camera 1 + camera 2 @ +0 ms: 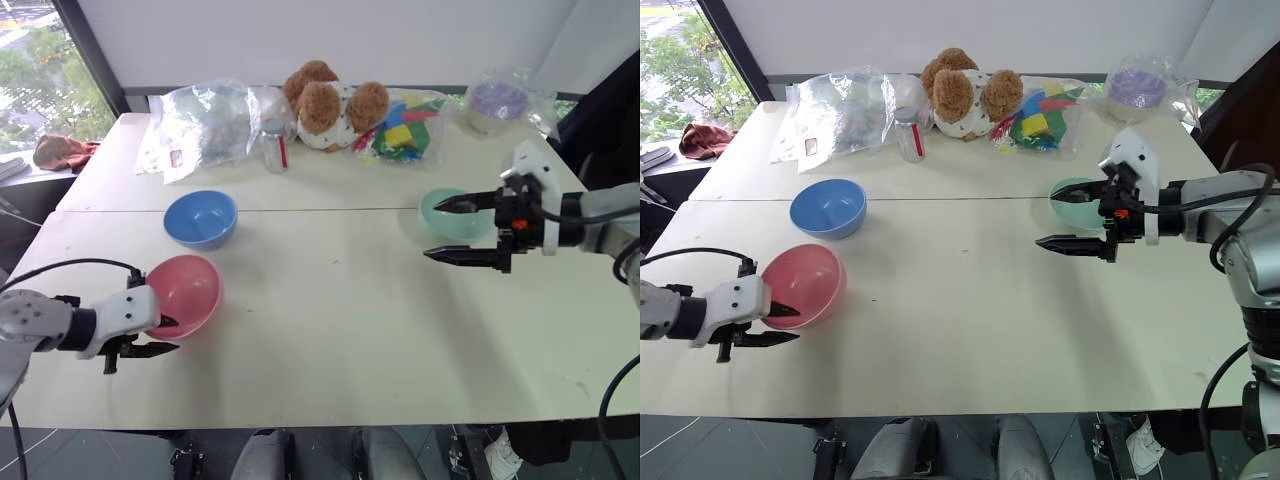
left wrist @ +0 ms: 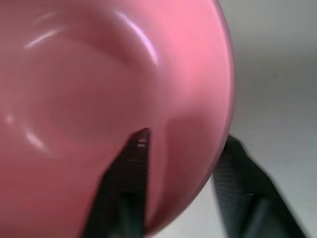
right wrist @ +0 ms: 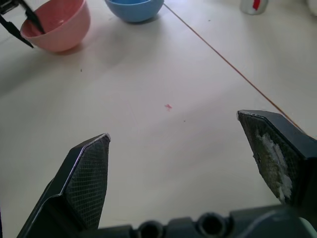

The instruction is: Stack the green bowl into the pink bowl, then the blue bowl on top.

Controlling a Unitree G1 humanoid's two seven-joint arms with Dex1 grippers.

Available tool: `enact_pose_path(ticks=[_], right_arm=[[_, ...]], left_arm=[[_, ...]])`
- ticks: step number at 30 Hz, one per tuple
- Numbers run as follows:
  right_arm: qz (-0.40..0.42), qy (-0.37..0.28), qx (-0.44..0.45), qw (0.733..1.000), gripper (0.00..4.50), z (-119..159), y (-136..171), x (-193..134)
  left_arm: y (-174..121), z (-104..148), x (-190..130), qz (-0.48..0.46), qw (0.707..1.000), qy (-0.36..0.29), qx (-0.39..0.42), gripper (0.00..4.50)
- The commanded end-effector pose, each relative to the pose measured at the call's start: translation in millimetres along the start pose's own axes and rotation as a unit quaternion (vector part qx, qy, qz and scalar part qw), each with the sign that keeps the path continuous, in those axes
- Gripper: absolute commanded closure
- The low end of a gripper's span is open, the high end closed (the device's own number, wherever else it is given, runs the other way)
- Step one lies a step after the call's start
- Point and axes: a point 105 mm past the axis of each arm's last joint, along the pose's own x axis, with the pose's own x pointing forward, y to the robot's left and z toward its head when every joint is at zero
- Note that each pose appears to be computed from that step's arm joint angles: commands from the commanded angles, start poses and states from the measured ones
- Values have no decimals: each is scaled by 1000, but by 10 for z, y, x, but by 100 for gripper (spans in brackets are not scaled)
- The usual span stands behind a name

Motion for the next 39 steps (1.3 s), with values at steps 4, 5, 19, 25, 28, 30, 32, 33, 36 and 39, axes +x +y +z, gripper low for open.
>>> enact_pose_path(ticks=[4, 5, 19, 25, 28, 30, 32, 33, 36, 39], right_arm=[[-14, -19, -20, 1000, 0, 173, -3, -135], [-12, -25, -13, 1000, 0, 194, 9, -148], [-15, -84, 31, 996, 0, 358, 288, -482], [-40, -71, 40, 996, 0, 271, 343, -554], [-53, -60, 44, 996, 0, 212, 357, -579], [-56, -58, 45, 996, 0, 200, 361, -589], [-59, -56, 45, 996, 0, 189, 360, -598], [-60, -55, 45, 996, 0, 185, 358, -602], [-59, -53, 44, 996, 0, 178, 349, -594], [-56, -54, 42, 996, 0, 177, 327, -573]], left_arm=[[89, 620, 124, -56, 992, -77, 83, 444], [95, 724, 154, -69, 989, -89, 97, 444], [456, 1529, 1072, -151, 938, -101, 295, 444], [659, 1604, 1457, -125, 937, -68, 320, 444], [662, 1605, 1543, -137, 939, -60, 311, 444], [665, 1617, 1547, -141, 939, -63, 308, 381], [677, 1652, 1535, -140, 938, -70, 309, 311], [687, 1672, 1529, -137, 938, -74, 311, 241], [723, 1781, 1451, -131, 936, -96, 311, 103], [786, 1965, 1322, -114, 935, -131, 308, 11]])
